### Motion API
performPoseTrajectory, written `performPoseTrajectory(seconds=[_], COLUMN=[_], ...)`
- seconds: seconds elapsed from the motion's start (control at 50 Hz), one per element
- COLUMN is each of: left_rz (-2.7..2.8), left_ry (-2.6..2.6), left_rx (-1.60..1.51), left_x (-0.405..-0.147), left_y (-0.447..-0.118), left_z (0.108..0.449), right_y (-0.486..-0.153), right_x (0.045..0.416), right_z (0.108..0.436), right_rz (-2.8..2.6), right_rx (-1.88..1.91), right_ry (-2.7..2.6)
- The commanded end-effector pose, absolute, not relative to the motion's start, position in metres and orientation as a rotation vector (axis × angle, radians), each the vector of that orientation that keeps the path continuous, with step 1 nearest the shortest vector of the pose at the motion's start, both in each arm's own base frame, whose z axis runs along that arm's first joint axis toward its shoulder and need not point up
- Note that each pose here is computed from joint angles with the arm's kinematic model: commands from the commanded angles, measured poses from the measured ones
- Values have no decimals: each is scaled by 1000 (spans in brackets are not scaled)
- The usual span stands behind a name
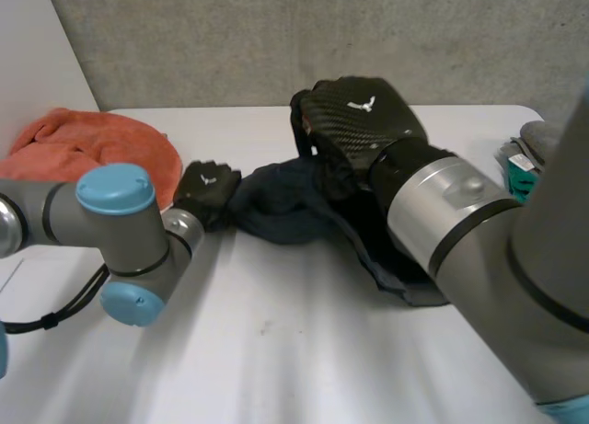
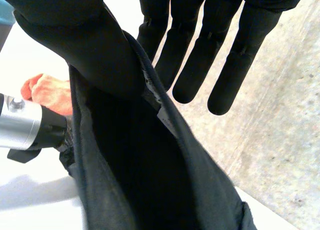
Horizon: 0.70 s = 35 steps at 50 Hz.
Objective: Fold the laundry.
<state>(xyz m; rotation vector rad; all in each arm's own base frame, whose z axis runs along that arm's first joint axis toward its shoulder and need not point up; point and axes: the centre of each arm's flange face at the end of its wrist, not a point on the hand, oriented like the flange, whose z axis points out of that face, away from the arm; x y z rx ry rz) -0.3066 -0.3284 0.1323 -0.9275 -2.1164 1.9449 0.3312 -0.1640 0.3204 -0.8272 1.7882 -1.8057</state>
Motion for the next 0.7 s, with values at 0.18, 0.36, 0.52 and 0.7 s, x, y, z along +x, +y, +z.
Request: performPoseTrajectory(seconds=[0.18, 0.36, 0.52, 0.7], left_rz=[2536, 2680, 2635, 2423], left_ry=[-1505, -1128, -1202, -1537], left_rx=[-587, -518, -549, -696], left_x=[-257, -234, -240, -269], left_y=[-246, -180, -198, -290], left_z=[381, 469, 470, 378], right_y=[-212, -189, -197, -283], right_x=[263, 237, 234, 251], right_z=[415, 481, 484, 404], right_rz=[-2266, -2426, -2430, -2236], right_rx=[-636, -545, -535, -534], right_ry=[1652, 1490, 1514, 1831])
